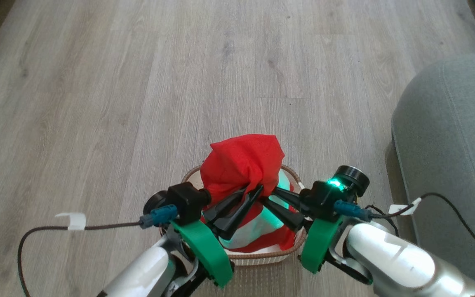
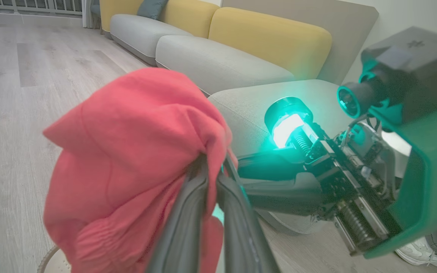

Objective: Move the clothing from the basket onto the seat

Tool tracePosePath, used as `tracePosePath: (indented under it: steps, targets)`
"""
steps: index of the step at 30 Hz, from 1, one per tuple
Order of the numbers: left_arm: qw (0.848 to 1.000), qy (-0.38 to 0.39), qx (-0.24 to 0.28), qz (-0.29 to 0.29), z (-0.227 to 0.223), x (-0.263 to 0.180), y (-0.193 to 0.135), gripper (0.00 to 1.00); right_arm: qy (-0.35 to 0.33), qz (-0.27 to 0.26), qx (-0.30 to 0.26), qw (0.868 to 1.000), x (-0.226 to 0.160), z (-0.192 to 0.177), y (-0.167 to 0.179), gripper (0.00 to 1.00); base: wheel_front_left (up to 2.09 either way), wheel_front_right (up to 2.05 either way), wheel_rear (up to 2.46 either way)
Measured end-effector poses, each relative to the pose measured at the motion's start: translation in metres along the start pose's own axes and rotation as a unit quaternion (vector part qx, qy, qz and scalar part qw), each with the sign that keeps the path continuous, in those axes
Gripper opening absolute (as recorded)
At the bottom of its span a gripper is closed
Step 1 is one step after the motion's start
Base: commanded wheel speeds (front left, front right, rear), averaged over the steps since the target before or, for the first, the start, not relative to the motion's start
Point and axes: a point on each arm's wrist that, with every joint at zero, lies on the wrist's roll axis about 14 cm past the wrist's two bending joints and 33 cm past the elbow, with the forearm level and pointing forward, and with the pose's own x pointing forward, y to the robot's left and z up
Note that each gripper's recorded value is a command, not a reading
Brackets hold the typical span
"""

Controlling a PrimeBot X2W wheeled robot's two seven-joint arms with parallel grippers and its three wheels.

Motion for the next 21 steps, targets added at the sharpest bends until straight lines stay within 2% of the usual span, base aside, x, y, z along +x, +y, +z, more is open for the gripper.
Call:
tracePosePath:
  steps: [5, 6, 7, 9, 10, 16, 20, 21]
  targets:
    - [1.000, -0.002, -0.003, 0.002, -0.002, 0.001, 0.003, 0.00, -0.002, -0.013, 0.006, 1.000, -0.004, 0.002, -0.009, 0.00, 0.00, 0.00, 0.00]
    - [1.000, -0.001, -0.004, 0.003, -0.003, 0.001, 0.004, 0.11, -0.003, -0.018, 0.005, 1.000, -0.006, 0.002, -0.013, 0.00, 0.00, 0.00, 0.00]
    - [1.000, -0.001, -0.005, 0.004, -0.003, 0.002, 0.004, 0.31, -0.003, -0.022, 0.005, 1.000, -0.007, 0.002, -0.015, 0.00, 0.00, 0.00, 0.00]
    - [1.000, 0.001, -0.005, 0.010, -0.006, 0.003, 0.007, 0.91, -0.003, -0.034, 0.007, 0.999, -0.011, 0.002, -0.022, 0.00, 0.00, 0.00, 0.00]
    - [1.000, 0.002, -0.005, 0.012, -0.008, 0.003, 0.009, 1.00, -0.003, -0.042, 0.007, 0.999, -0.014, 0.001, -0.026, 0.00, 0.00, 0.00, 0.00]
    - [1.000, 0.013, 0.001, 0.012, -0.021, 0.011, 0.012, 1.00, 0.002, -0.096, 0.018, 0.995, -0.038, -0.005, -0.050, 0.00, 0.00, 0.00, 0.00]
    - [1.000, 0.024, 0.000, -0.014, -0.032, 0.023, 0.000, 1.00, 0.006, -0.144, 0.025, 0.989, -0.062, -0.009, -0.066, 0.00, 0.00, 0.00, 0.00]
    - [0.999, 0.023, -0.006, -0.032, -0.036, 0.031, -0.010, 1.00, 0.009, -0.172, 0.026, 0.985, -0.077, -0.012, -0.077, 0.00, 0.00, 0.00, 0.00]
